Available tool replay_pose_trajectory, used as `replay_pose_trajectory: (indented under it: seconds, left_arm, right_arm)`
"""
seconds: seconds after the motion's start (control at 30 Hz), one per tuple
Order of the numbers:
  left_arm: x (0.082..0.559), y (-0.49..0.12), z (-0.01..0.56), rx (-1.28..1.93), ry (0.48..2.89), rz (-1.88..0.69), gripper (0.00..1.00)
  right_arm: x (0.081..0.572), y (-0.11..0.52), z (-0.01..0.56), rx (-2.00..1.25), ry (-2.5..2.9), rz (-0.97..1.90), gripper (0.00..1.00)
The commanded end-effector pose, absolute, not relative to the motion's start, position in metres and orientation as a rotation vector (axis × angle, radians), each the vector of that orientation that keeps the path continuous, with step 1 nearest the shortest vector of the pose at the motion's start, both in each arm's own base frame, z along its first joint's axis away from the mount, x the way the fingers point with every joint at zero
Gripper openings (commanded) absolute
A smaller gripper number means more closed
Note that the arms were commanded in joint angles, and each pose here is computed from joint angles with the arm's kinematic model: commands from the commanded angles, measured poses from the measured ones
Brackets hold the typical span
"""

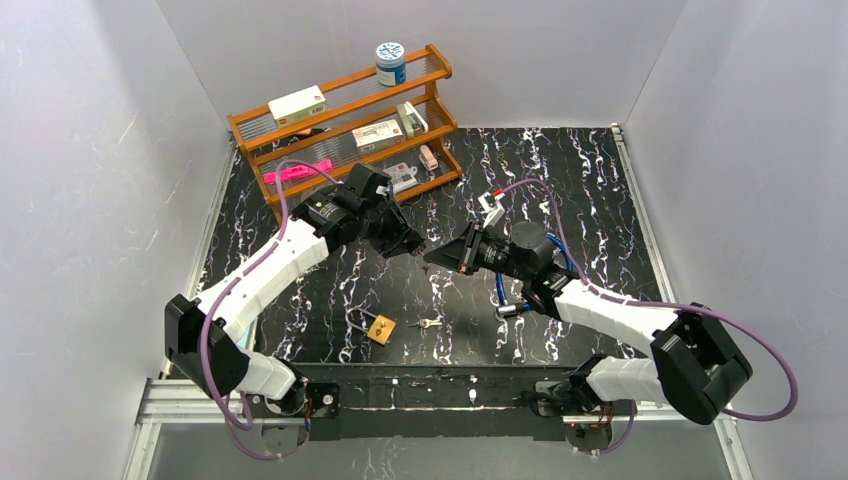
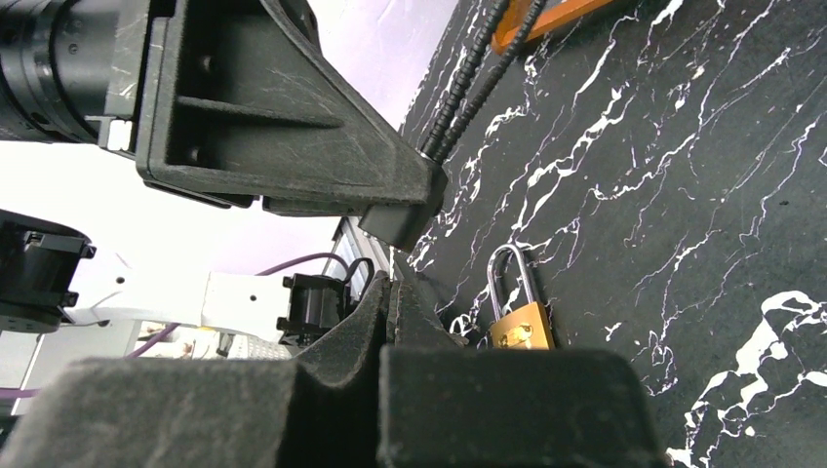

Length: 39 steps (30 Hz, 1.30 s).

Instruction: Unlock with the key

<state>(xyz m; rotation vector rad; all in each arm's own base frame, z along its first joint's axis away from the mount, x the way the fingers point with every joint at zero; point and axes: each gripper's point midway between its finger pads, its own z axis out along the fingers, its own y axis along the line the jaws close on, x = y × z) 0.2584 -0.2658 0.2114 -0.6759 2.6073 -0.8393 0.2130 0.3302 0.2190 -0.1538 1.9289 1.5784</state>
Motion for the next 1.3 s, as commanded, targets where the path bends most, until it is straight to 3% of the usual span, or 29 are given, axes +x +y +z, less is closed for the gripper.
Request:
replay_pose_trajectory:
  seconds: [0.0, 0.7, 1.27]
  left_arm:
    - [0.263, -0.261, 0.224, -0.667, 2.540, -0.863, 0.00]
    - [0.268, -0.262, 0.226, -0.648, 2.490, -0.888, 0.00]
    - [0.263, -0.259, 0.216, -0.683, 2.514, -0.877, 0.00]
  right_arm:
    - [0.223, 0.336, 0.233, -0.134, 1.884, 1.594, 0.01]
    - [0.223, 0.344, 0.239, -0.111, 1.874, 1.675, 0.01]
    - [0.237, 0.338, 0.236, -0.083, 1.837, 1.576, 0.01]
